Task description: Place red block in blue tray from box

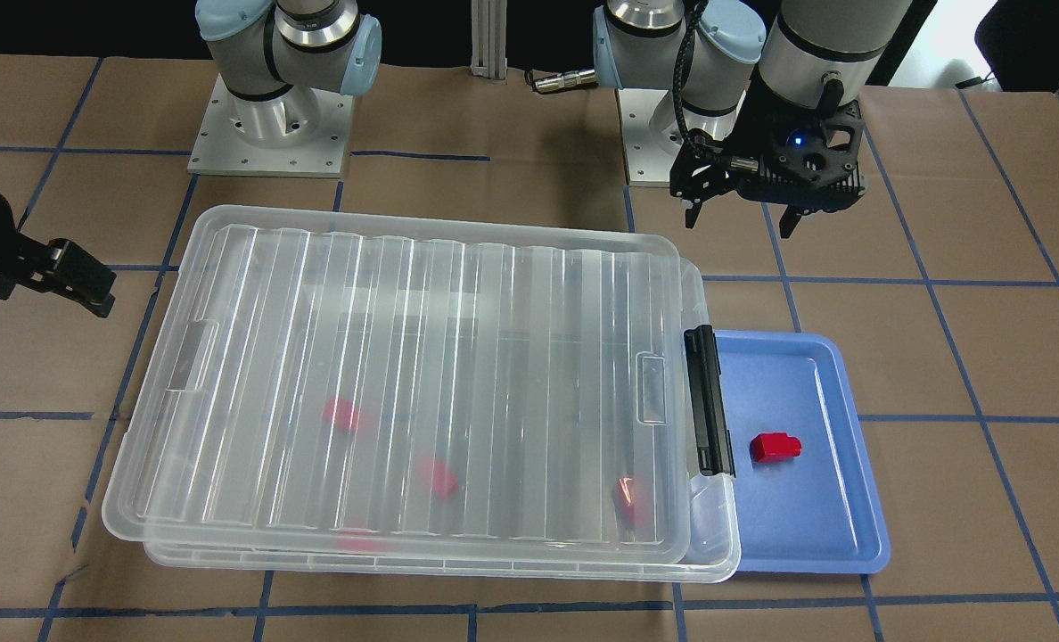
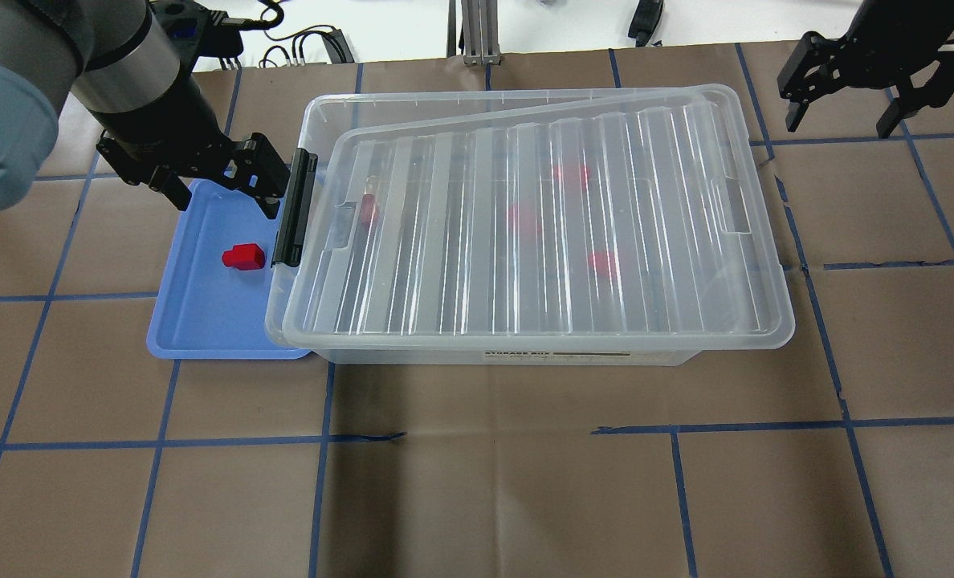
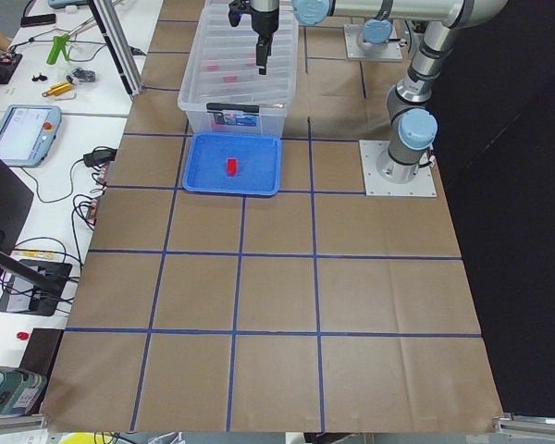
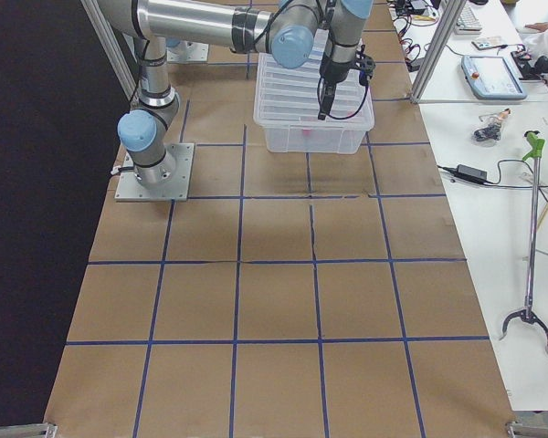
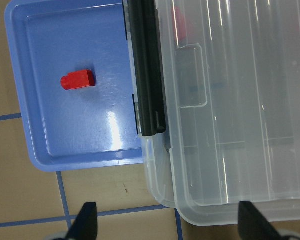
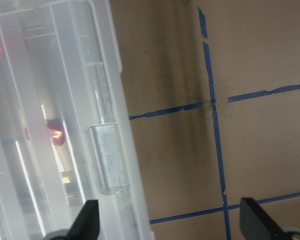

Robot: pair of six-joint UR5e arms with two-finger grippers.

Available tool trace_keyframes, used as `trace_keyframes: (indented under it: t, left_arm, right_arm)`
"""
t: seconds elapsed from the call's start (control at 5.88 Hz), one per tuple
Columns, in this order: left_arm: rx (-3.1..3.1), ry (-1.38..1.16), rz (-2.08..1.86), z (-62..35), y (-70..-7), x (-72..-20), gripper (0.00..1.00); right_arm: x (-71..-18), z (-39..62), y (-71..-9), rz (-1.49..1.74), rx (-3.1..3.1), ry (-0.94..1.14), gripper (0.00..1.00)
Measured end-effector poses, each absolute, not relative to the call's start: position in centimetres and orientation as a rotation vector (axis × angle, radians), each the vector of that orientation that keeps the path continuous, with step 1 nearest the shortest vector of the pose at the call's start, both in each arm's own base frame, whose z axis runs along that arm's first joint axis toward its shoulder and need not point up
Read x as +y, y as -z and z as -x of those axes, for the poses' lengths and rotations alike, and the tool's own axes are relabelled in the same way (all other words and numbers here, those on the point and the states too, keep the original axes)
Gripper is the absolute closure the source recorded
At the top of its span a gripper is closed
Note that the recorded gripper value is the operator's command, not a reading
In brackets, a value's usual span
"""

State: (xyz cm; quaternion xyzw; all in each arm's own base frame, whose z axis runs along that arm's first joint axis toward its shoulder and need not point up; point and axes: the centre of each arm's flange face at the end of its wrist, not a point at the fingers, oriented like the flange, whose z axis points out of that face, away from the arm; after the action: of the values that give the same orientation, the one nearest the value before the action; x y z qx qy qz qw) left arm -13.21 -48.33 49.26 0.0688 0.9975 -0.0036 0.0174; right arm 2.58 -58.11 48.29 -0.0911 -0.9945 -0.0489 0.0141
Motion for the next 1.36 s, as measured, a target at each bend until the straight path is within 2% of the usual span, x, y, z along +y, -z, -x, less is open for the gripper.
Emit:
trace_keyframes:
  t: [0.51,1.36]
  left_arm:
    - [3.098,0.012,-0.213,13.1,-49.3,-48.4,0.02]
    - [3.101,0.01,-0.213,13.2,-49.2,-48.3,0.02]
  right_arm:
    - [-56.7,-12.3,-49.5,0.243,-3.082,0.149,0.0]
    - [-53.8,-12.6,-49.8,0.232,-3.082,0.2,0.0]
